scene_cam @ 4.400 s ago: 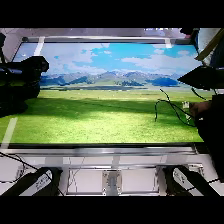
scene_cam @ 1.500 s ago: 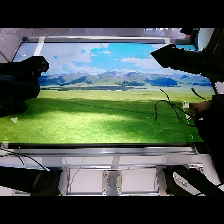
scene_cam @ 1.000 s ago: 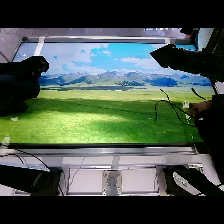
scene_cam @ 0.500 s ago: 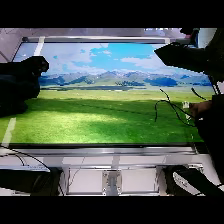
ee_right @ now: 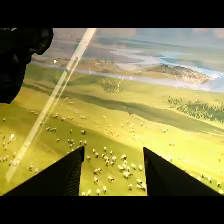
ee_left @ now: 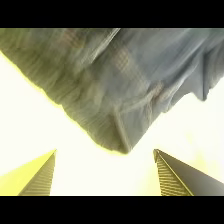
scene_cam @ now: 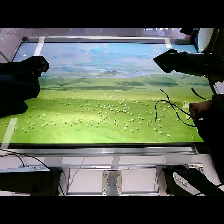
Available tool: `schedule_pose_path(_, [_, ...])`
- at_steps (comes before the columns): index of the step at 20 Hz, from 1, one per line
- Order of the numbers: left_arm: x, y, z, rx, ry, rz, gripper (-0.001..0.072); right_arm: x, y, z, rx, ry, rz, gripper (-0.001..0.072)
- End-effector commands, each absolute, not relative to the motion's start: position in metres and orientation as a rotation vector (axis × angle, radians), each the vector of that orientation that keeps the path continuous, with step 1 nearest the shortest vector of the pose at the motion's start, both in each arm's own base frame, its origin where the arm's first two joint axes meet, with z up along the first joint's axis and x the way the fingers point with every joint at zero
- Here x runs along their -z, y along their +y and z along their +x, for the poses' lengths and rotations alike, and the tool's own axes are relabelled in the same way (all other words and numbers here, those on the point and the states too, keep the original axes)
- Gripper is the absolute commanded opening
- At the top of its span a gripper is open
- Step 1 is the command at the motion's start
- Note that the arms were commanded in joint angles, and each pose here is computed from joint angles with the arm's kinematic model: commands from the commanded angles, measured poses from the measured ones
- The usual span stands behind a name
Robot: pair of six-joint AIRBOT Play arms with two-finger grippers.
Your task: Fold the clothes and pants, and hang the long-sleeved shirts on hangers.
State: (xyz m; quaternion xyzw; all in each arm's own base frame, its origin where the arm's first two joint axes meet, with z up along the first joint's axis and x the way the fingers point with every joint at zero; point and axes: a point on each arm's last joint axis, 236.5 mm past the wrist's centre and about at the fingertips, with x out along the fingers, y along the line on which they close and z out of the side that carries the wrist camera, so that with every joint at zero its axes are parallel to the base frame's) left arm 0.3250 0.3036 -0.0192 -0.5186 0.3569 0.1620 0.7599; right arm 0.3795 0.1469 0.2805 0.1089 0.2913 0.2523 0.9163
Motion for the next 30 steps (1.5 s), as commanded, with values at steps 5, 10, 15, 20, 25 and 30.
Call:
schedule_pose_path(5, [0.067, 0.225, 0.33, -0.239, 0.536, -1.381, 0.0708, -0.275, 0.142, 0.379, -0.502, 0.619, 0.197, 0.0429])
schedule_pose_path(10, [0.066, 0.236, 0.348, -0.289, 0.365, -1.327, 0.0641, -0.275, 0.142, 0.379, -0.501, 0.616, 0.197, 0.043])
schedule_pose_path(15, [0.087, 0.23, 0.368, -0.408, 0.415, -1.285, 0.0587, -0.275, 0.142, 0.379, -0.495, 0.619, 0.214, 0.043])
schedule_pose_path(20, [0.087, 0.259, 0.374, -0.522, 0.405, -1.201, 0.0588, -0.275, 0.142, 0.38, -0.494, 0.618, 0.213, 0.043])
schedule_pose_path(25, [0.082, 0.288, 0.379, -0.588, 0.376, -1.158, 0.0587, -0.276, 0.14, 0.381, -0.488, 0.611, 0.21, 0.043])
schedule_pose_path(30, [0.104, 0.278, 0.398, -0.566, 0.417, -1.211, 0.0587, -0.28, 0.139, 0.384, -0.483, 0.593, 0.213, 0.043])
